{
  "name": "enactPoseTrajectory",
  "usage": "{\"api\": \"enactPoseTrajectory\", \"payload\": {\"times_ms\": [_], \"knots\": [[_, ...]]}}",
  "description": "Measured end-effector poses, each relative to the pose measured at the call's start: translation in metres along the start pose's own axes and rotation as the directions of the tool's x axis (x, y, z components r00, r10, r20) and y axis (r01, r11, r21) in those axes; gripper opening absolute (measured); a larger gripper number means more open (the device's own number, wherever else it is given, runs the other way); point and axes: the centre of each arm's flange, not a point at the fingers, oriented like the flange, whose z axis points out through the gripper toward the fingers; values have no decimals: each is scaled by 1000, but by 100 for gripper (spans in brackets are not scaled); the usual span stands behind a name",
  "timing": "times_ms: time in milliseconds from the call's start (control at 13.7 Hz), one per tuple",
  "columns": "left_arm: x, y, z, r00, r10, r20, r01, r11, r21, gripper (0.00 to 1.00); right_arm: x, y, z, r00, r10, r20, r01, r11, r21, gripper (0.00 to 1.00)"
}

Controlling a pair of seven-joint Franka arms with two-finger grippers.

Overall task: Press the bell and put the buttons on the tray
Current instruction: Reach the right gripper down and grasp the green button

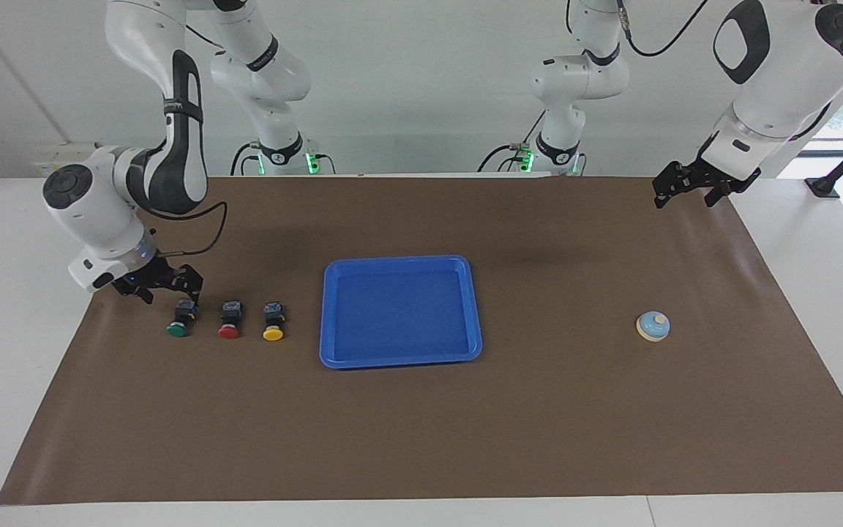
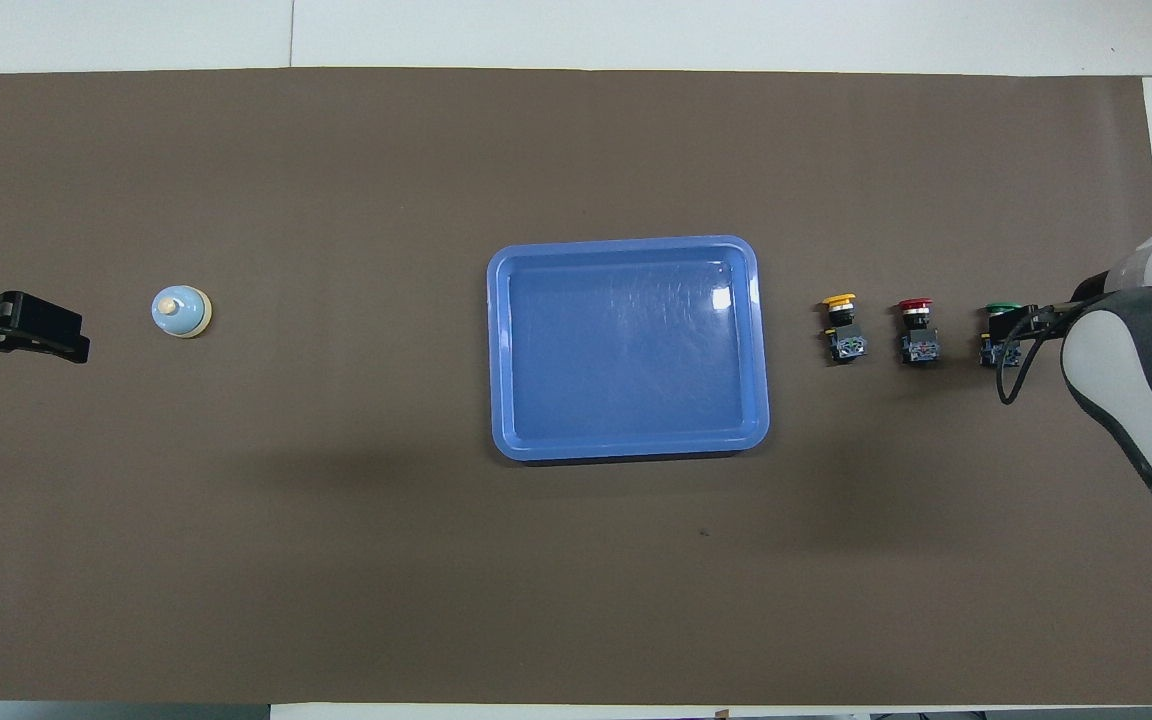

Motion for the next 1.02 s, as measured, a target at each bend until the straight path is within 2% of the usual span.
{"api": "enactPoseTrajectory", "payload": {"times_ms": [146, 584, 730, 803, 1022], "knots": [[0, 0, 0, 1000, 0, 0, 0, 1000, 0, 100, -6, 6, 9, 1000, 12, 13, -13, 1000, 4, 100], [0, 0, 0, 1000, 0, 0, 0, 1000, 0, 100, -1, 7, 54, 999, 31, -5, -31, 999, 5, 100], [0, 0, 0, 1000, 0, 0, 0, 1000, 0, 100, 0, 7, 63, 999, 54, 1, -54, 999, 8, 95], [0, 0, 0, 1000, 0, 0, 0, 1000, 0, 100, 1, 6, 63, 997, 74, -6, -73, 997, 7, 88], [0, 0, 0, 1000, 0, 0, 0, 1000, 0, 100, 4, 1, 61, 996, 92, -20, -92, 996, 5, 49]]}}
